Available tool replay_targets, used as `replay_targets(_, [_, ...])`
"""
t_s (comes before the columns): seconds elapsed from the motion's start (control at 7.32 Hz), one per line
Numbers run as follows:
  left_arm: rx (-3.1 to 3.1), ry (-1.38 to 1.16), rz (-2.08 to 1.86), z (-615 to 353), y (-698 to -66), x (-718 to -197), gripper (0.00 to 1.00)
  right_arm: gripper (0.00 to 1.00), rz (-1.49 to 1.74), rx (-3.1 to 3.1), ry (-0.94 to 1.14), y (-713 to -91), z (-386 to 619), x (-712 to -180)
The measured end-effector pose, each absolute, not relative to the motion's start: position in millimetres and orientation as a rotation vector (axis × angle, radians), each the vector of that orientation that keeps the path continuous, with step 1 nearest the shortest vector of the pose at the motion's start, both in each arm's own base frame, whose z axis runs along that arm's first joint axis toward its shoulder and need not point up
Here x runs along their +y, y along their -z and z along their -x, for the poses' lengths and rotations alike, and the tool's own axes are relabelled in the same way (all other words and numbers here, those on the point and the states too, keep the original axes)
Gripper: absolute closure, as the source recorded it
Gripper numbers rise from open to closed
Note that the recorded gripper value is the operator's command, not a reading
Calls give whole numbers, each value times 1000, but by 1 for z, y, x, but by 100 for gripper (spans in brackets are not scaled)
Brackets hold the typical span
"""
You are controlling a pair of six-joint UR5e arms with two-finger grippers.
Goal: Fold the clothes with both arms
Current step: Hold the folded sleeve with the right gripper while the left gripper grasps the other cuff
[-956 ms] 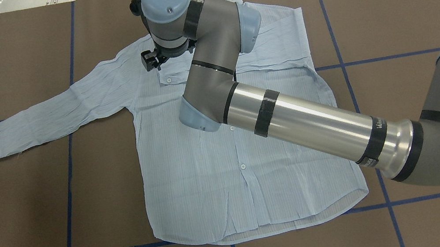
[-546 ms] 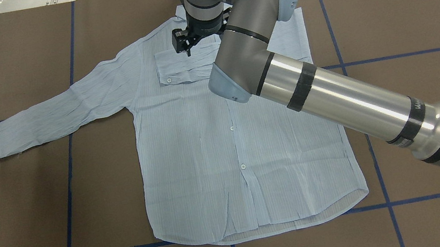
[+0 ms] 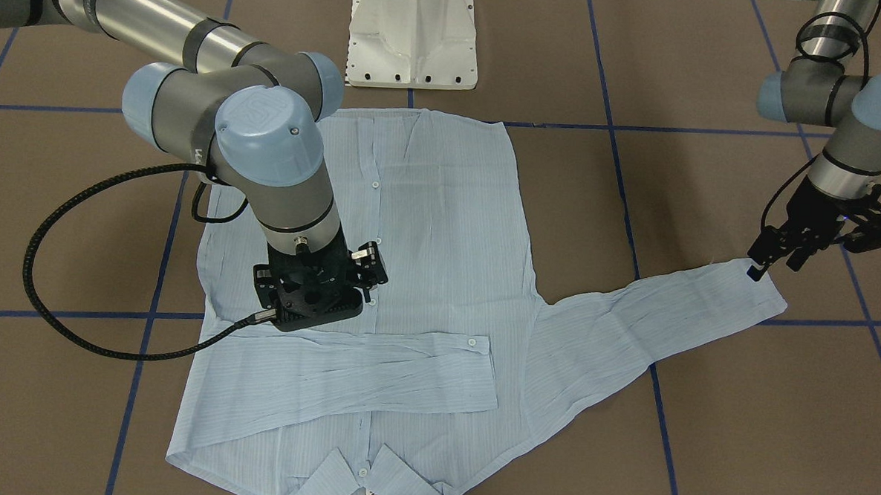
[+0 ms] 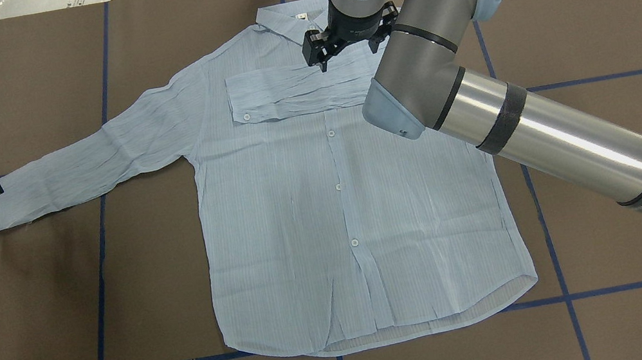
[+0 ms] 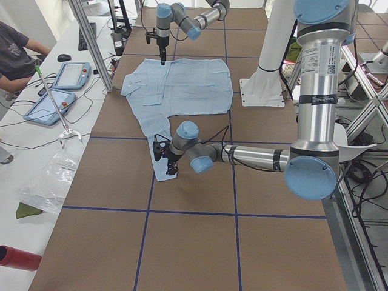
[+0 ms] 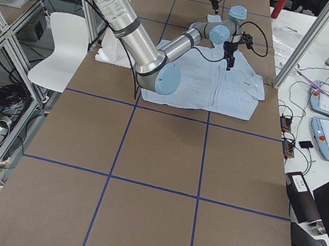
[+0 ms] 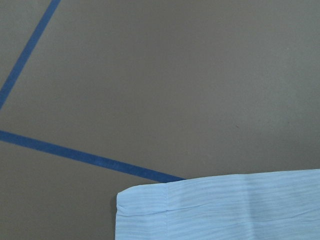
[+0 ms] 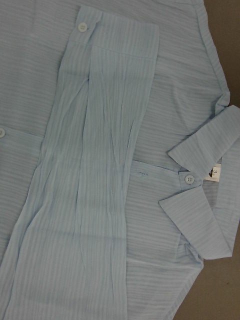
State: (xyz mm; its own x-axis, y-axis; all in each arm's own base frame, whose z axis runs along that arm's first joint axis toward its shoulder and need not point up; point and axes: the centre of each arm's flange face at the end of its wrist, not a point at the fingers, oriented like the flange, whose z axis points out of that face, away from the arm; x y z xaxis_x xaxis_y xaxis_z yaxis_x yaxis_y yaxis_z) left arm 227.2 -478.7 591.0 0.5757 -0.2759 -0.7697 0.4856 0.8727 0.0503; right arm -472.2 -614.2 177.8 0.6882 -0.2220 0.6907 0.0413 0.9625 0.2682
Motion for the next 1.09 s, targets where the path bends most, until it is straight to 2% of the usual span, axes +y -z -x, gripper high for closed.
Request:
replay_targets(0.27, [799, 469, -275, -235, -610, -476, 17, 0, -237, -802, 147, -181, 471, -613])
replay_targets(0.55, [773, 472, -279, -236, -621, -476, 28, 0, -238, -805, 142, -179, 470, -613])
replay_targets(1.09, [765, 451, -270, -246, -626, -470, 35, 0, -234, -801, 140, -184, 470, -612])
